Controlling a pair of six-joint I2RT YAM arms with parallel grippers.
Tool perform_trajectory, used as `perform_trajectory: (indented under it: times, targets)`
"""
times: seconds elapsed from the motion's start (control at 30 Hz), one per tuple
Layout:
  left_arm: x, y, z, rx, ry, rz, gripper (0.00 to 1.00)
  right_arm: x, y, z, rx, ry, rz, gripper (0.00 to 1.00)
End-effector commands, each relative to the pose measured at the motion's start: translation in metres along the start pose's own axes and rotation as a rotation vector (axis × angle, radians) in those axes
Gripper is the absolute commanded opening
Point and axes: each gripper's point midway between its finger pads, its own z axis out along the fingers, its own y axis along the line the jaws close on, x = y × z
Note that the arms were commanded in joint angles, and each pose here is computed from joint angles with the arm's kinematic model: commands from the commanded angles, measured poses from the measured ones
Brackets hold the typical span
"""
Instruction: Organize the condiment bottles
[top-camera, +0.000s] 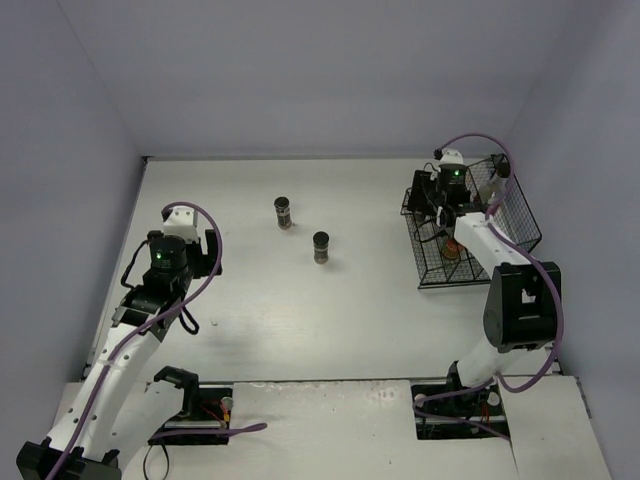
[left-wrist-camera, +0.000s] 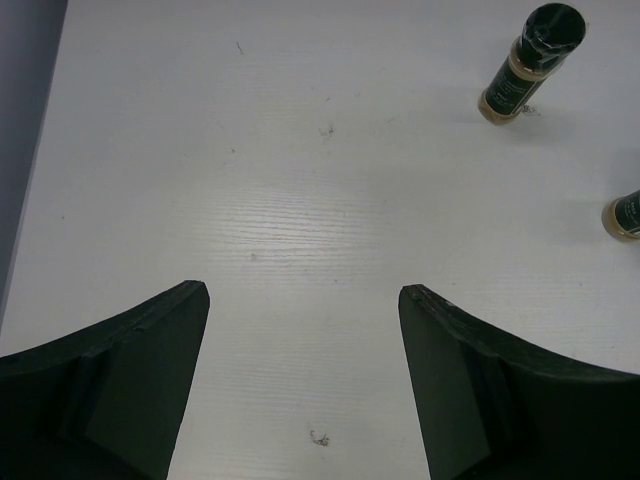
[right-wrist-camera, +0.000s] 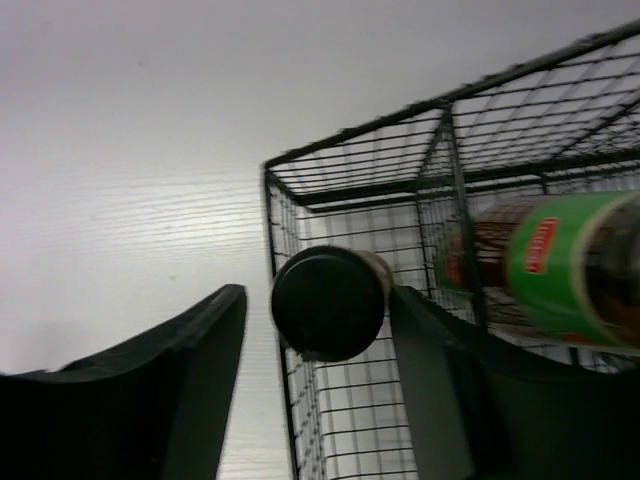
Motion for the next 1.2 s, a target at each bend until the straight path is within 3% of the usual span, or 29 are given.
perform_trajectory:
  times: [0.0,0.07,0.17,0.5,0.73,0.97,1.17]
  targets:
    - [-0.020,-0.006,0.000,0.023,-0.065,-0.007,0.77,-0.044,0.011,-0.008,-0.043,-0.135,-0.011,0.63]
    - [-0.021,-0.005,0.000,0.022,-0.068,-0.008,0.77,-0.053,0.016,-0.015,-0.066,-0.152,-0.027,0.75]
    - [-0.021,-0.006,-0.001,0.024,-0.068,-0.008,0.77,-0.071,0.028,-0.030,-0.094,-0.187,-0.061,0.84]
    - [-0.022,-0.005,-0.002,0.022,-0.071,-0.009,0.77,-0.106,0.123,-0.107,-0.294,-0.312,-0.208,0.94]
    - [-0.021,-0.005,-0.001,0.024,-0.069,-0.008,0.77,-0.050,0.200,-0.115,-0.539,-0.207,-0.262,0.95]
    - [-0.021,-0.004,-0.002,0.019,-0.070,-0.008,0.77,0.013,0.252,-0.097,-0.612,-0.080,-0.335,0.96]
    - [-0.021,-0.004,-0.002,0.019,-0.071,-0.009,0.77,0.052,0.269,-0.076,-0.604,0.003,-0.370,0.97]
